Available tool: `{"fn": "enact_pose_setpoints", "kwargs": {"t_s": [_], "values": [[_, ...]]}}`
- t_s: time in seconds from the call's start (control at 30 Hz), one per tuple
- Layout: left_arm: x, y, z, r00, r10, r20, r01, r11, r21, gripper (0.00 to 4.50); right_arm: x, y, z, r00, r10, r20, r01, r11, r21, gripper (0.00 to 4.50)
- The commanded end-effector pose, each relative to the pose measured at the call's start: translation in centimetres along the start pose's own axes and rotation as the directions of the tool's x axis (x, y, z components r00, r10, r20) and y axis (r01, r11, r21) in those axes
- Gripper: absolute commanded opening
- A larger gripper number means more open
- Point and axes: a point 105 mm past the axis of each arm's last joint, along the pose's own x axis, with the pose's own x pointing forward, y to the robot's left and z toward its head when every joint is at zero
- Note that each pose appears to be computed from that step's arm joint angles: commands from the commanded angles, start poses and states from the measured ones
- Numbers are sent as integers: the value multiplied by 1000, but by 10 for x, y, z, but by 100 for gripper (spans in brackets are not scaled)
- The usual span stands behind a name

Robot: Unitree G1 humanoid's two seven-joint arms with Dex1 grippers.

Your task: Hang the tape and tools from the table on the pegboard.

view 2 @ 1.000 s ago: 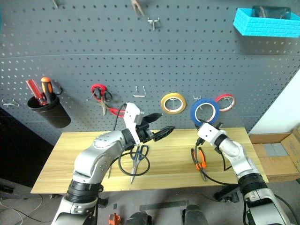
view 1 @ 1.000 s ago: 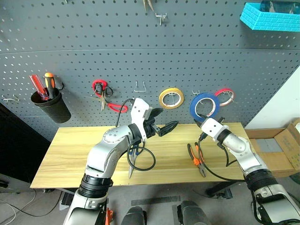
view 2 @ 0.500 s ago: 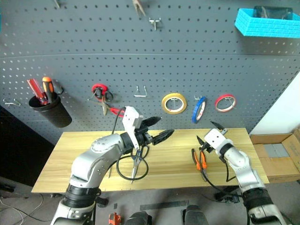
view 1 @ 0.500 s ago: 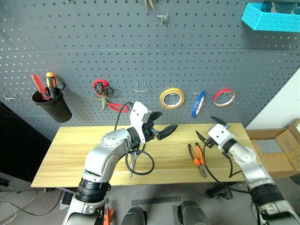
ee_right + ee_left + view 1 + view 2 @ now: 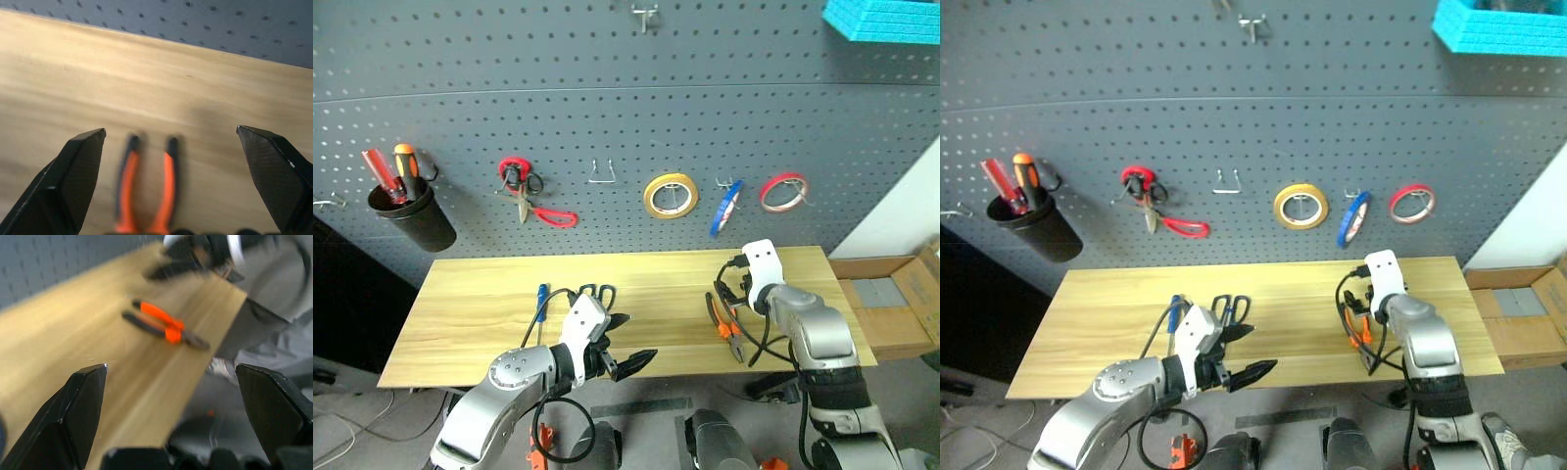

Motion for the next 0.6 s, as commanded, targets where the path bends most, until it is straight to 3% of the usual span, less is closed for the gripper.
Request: {"fn": "enact_pose_setpoints", "kwargs": {"t_s": [0.03, 0.33, 0.6], "values": [[0, -13, 10, 999, -36, 22, 33, 994, 99, 450, 0, -1, -6, 996, -6, -92, 15, 995, 102, 447], [-2, -20, 20, 998, -8, 55, 2, 995, 103, 450, -20, 7, -39, 955, 1, -297, 25, 996, 84, 447], [-2, -24, 19, 998, 1, 61, -7, 996, 88, 450, -15, 24, -39, 951, 17, -307, 16, 995, 102, 447]]}}
